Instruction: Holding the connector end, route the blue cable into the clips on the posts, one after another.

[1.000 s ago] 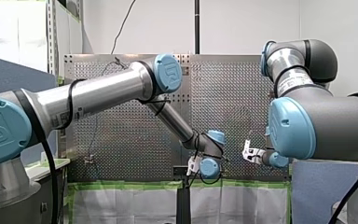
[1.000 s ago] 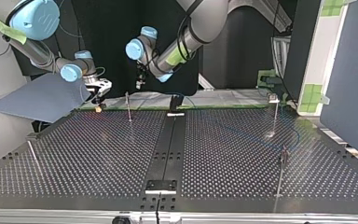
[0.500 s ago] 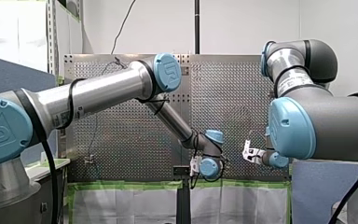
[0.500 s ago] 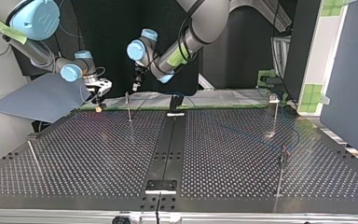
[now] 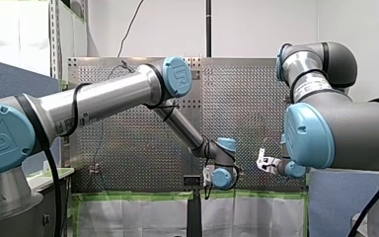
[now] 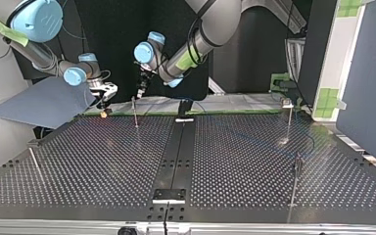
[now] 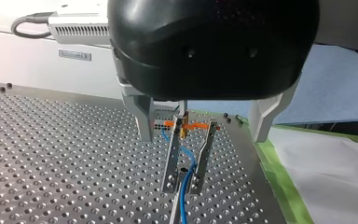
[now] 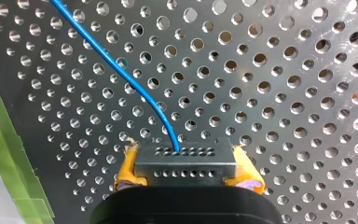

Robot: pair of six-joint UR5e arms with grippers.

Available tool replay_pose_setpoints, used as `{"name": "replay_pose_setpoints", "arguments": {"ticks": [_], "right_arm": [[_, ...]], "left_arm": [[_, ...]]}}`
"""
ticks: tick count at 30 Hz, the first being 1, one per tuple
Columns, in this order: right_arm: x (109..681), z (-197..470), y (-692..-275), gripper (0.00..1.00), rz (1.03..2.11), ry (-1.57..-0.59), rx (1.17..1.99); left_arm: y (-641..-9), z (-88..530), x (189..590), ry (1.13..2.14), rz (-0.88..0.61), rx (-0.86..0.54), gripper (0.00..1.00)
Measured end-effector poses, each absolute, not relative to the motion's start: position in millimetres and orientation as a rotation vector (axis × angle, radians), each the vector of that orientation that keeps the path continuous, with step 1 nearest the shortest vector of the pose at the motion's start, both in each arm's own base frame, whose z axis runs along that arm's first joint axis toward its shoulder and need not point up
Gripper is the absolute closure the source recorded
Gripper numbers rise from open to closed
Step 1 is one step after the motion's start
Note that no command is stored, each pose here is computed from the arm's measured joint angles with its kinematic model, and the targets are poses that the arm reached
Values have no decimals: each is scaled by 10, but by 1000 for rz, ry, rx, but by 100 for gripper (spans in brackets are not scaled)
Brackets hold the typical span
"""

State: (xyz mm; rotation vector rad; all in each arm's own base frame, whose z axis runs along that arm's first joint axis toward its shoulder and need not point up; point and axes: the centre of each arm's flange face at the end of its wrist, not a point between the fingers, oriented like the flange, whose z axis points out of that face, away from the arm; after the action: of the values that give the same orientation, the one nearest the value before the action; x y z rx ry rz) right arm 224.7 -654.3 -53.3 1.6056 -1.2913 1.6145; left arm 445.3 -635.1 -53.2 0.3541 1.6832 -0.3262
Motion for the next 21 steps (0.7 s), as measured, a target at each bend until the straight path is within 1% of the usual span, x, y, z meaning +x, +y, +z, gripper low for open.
{"name": "replay_pose_setpoints", "arguments": {"ticks": [21], "right_arm": [[2225,-549,-6545,100,1615,-1295,1607]], "left_arm": [[-6360,-540,4420,1696,-337,347,0]]}}
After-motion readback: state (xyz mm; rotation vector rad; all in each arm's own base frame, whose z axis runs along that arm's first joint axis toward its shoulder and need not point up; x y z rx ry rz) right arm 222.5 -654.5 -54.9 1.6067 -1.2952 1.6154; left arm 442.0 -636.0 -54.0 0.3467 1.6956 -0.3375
